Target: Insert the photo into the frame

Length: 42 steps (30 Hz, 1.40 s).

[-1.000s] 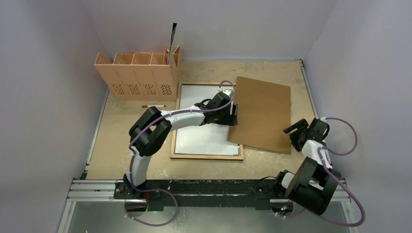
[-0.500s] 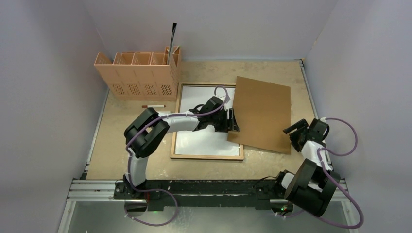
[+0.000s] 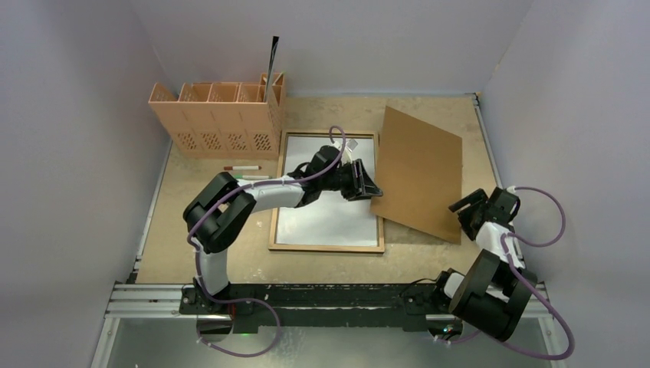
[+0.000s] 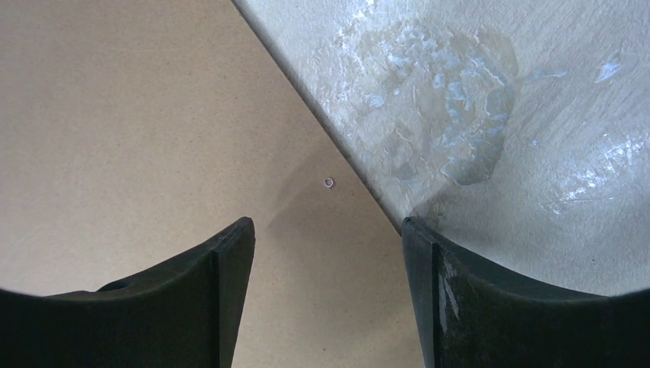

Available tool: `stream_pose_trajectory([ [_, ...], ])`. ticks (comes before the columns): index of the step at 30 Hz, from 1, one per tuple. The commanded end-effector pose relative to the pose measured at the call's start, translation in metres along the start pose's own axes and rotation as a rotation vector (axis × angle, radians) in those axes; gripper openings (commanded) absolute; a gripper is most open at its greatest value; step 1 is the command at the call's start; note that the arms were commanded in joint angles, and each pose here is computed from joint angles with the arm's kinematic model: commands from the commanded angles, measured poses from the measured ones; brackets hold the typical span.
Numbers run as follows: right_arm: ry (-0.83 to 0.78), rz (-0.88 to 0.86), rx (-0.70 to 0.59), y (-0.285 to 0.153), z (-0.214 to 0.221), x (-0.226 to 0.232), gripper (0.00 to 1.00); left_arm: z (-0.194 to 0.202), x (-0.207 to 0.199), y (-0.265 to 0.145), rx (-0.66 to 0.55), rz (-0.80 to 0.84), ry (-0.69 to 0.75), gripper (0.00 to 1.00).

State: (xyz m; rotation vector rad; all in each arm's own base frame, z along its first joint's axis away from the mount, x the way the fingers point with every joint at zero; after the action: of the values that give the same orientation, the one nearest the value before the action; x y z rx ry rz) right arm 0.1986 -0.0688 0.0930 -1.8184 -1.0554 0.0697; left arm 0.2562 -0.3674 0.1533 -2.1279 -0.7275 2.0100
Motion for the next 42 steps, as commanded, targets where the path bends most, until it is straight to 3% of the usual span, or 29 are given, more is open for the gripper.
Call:
stream_pose_trajectory([
  [1,0.010,-0.038,0.047,-0.002,0.001,0.007,0.72,0.003,-0.053,-0.010,0.051,0.241,0.012,0.35],
  [8,-0.008,-0.058,0.071,-0.004,0.007,0.007,0.71,0.001,-0.049,0.003,0.088,0.226,0.009,0.36],
  [12,-0.008,-0.067,0.083,-0.006,0.010,0.007,0.70,-0.003,-0.038,0.009,0.073,0.124,0.040,0.35],
  [15,-0.011,-0.067,0.081,-0.008,0.011,0.007,0.70,-0.007,-0.035,0.012,0.056,0.073,0.061,0.26],
  [20,-0.017,-0.031,0.008,-0.014,-0.002,0.008,0.69,-0.015,-0.035,0.010,-0.003,-0.013,0.132,0.00],
  [25,-0.005,0.009,-0.073,-0.020,-0.019,0.012,0.69,-0.024,-0.047,0.000,-0.075,-0.048,0.214,0.00],
  [31,-0.030,0.054,-0.257,-0.039,-0.054,0.024,0.71,-0.044,-0.079,-0.013,-0.185,-0.070,0.371,0.00],
  [36,-0.176,-0.017,-0.284,-0.053,-0.077,0.056,0.72,-0.053,-0.100,-0.021,-0.248,-0.081,0.485,0.00],
  [42,-0.266,-0.210,-0.338,-0.093,-0.086,0.124,0.76,-0.038,-0.119,-0.023,-0.291,-0.102,0.593,0.00],
])
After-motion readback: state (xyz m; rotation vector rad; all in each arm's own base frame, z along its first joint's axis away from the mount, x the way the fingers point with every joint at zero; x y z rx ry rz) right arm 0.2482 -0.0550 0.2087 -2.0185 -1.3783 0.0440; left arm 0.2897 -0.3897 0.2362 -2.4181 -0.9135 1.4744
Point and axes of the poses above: each gripper's point midway between its finger pads, its own y axis out along the fingers, its own x axis along the line the jaws close on, z = x × y, the point moved 8 cm from there along -y, back along the fingers, and after that the axes turned 11 degrees about -y, right-handed, at the moved point
